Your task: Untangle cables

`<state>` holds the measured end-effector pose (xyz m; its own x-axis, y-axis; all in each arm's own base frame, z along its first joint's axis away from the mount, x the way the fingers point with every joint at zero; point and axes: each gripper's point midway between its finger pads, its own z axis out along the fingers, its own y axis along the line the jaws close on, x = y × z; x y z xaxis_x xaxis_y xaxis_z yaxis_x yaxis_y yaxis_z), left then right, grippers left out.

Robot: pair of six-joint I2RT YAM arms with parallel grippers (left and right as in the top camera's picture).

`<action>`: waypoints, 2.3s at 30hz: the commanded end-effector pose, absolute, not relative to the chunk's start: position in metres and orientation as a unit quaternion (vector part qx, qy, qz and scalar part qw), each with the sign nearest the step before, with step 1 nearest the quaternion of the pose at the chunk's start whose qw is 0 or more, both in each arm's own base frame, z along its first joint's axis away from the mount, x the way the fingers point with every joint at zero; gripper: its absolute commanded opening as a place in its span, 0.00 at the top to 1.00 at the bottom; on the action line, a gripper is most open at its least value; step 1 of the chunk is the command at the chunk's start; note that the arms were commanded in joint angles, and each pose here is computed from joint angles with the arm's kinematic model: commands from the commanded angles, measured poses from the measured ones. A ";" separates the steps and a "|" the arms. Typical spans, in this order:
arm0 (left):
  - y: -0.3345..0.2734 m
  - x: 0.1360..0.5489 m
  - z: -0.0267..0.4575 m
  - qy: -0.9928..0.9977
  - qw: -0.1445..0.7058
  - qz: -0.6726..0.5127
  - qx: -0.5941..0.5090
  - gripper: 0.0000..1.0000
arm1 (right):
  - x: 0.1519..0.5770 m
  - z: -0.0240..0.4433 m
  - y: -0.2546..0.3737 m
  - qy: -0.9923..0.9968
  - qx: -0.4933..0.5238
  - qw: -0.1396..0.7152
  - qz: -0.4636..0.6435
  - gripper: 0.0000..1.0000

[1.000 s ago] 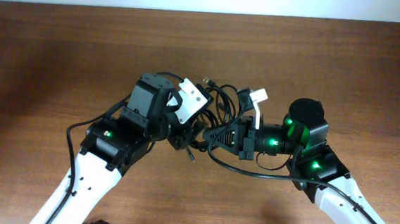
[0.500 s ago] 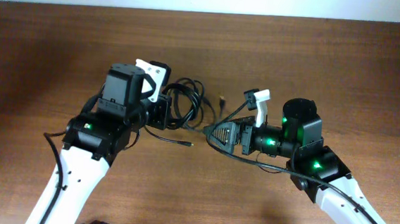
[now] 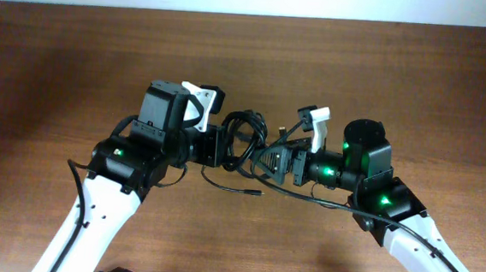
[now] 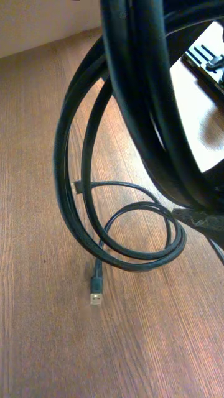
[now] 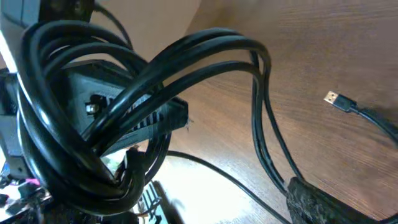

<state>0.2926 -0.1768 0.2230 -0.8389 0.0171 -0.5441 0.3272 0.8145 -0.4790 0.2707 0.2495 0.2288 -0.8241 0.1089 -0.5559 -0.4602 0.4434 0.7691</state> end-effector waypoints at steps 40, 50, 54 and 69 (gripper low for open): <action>-0.150 0.312 0.220 0.921 0.308 -0.223 0.092 1.00 | 0.279 0.152 0.161 0.903 -0.054 0.250 0.345 0.16; -0.174 0.293 0.227 0.882 0.311 -0.261 0.240 0.86 | 0.269 0.180 0.188 0.854 -0.143 0.264 0.425 0.15; -0.113 0.317 0.206 0.940 0.314 -0.115 0.072 0.20 | 0.269 0.180 0.188 0.854 -0.143 0.264 0.425 0.15; -0.045 0.295 0.179 0.950 0.269 0.019 -0.155 0.01 | 0.283 0.136 0.141 0.904 0.202 0.173 0.334 0.01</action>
<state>0.2966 -0.0497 0.1780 -0.8195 -0.2664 -0.5073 -0.2794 0.9588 -0.0520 0.2783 0.1470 0.1353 -0.8999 0.3564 -0.2515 0.1100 0.7434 0.6597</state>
